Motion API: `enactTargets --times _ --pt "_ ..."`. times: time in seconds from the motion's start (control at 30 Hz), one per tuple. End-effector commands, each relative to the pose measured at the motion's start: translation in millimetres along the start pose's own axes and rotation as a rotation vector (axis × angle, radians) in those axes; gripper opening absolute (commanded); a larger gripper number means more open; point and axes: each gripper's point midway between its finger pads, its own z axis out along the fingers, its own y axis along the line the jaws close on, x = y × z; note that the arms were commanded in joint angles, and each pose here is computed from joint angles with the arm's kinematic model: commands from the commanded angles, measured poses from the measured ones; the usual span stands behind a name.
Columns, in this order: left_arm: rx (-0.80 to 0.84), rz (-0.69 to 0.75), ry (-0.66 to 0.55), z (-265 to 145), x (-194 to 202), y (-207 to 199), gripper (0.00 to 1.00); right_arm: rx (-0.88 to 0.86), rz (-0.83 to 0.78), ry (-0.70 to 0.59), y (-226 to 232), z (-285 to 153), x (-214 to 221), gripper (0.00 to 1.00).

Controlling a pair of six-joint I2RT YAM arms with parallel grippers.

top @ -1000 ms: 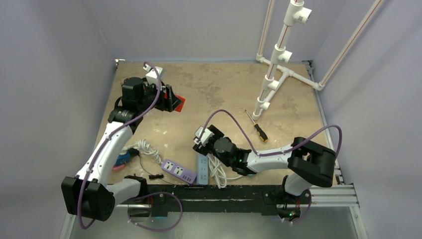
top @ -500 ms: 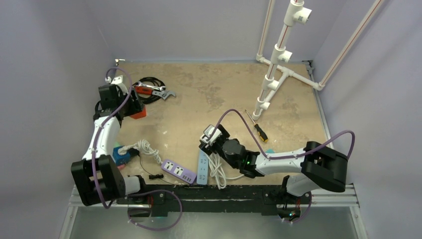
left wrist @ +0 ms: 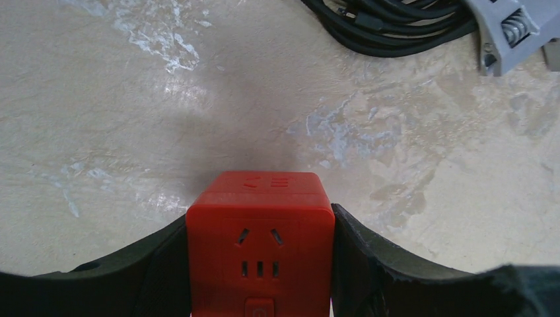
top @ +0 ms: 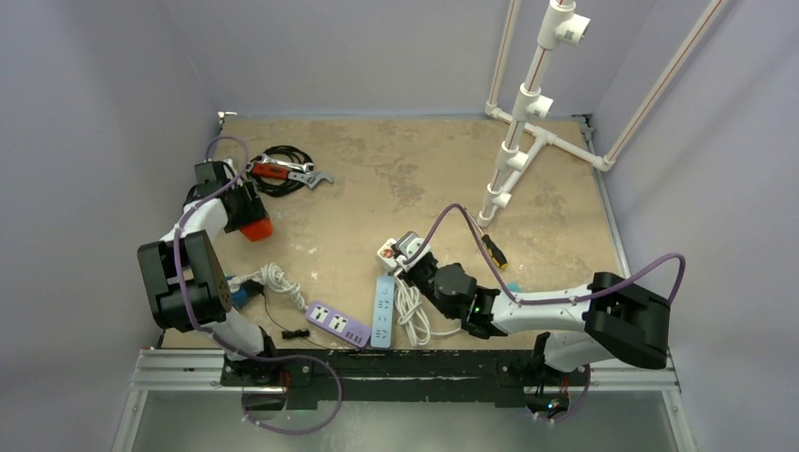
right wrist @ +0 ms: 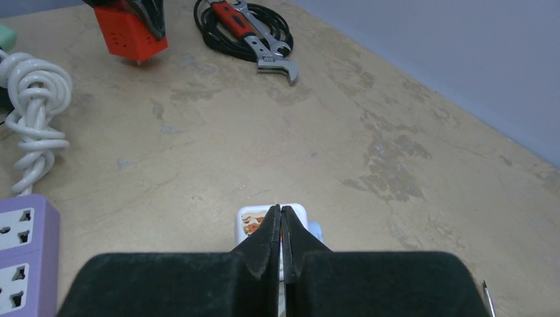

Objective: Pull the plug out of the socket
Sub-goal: Place the plug at the corner of the board.

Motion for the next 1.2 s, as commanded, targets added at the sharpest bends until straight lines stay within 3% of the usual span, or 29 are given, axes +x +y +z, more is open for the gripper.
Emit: enactTargets --times 0.0,0.17,0.23,0.27,0.37,0.4,0.5,0.53,0.57,0.73,0.8,0.93,1.03,1.17 --pt "0.002 0.006 -0.064 1 -31 -1 0.32 0.039 0.038 -0.068 -6 2 -21 0.0" --pt "0.004 0.004 -0.067 0 -32 -1 0.68 0.046 0.037 -0.066 -7 1 -19 0.0" --pt "0.008 0.005 -0.072 -1 -33 -2 0.89 0.046 0.033 -0.061 -7 3 -17 0.0" --pt "0.009 0.006 -0.079 -3 -35 -3 0.92 0.045 0.024 -0.058 -6 3 -16 0.0" --pt "0.006 0.009 -0.101 -8 -39 -3 0.97 0.039 0.03 -0.057 -4 5 -16 0.0" --pt "0.003 0.01 -0.109 -10 -40 -3 0.98 0.036 0.035 -0.059 -4 5 -17 0.05" --pt "-0.033 0.006 -0.146 -19 -47 2 0.99 0.048 0.05 -0.067 -6 4 -19 0.33" --pt "-0.056 0.006 -0.167 -24 -51 5 0.99 0.058 0.056 -0.072 -8 3 -20 0.4" --pt "-0.076 0.004 -0.193 -30 -55 9 0.99 0.067 0.059 -0.074 -10 2 -20 0.4" --pt "-0.127 0.003 -0.344 -65 -77 10 0.99 0.196 0.163 -0.074 -32 3 -20 0.88" --pt "-0.1 0.05 -0.397 -81 -82 -9 0.99 0.247 0.203 -0.065 -42 4 -19 0.97" --pt "0.045 0.207 -0.452 -101 -67 -77 0.99 0.291 0.313 -0.099 -62 -3 -29 0.99" --pt "0.264 0.275 -0.412 -107 -34 -133 0.99 0.323 0.403 -0.146 -89 -13 -36 0.99" --pt "0.413 0.335 -0.366 -130 13 -182 0.99 0.373 0.473 -0.207 -122 -30 -41 0.99"
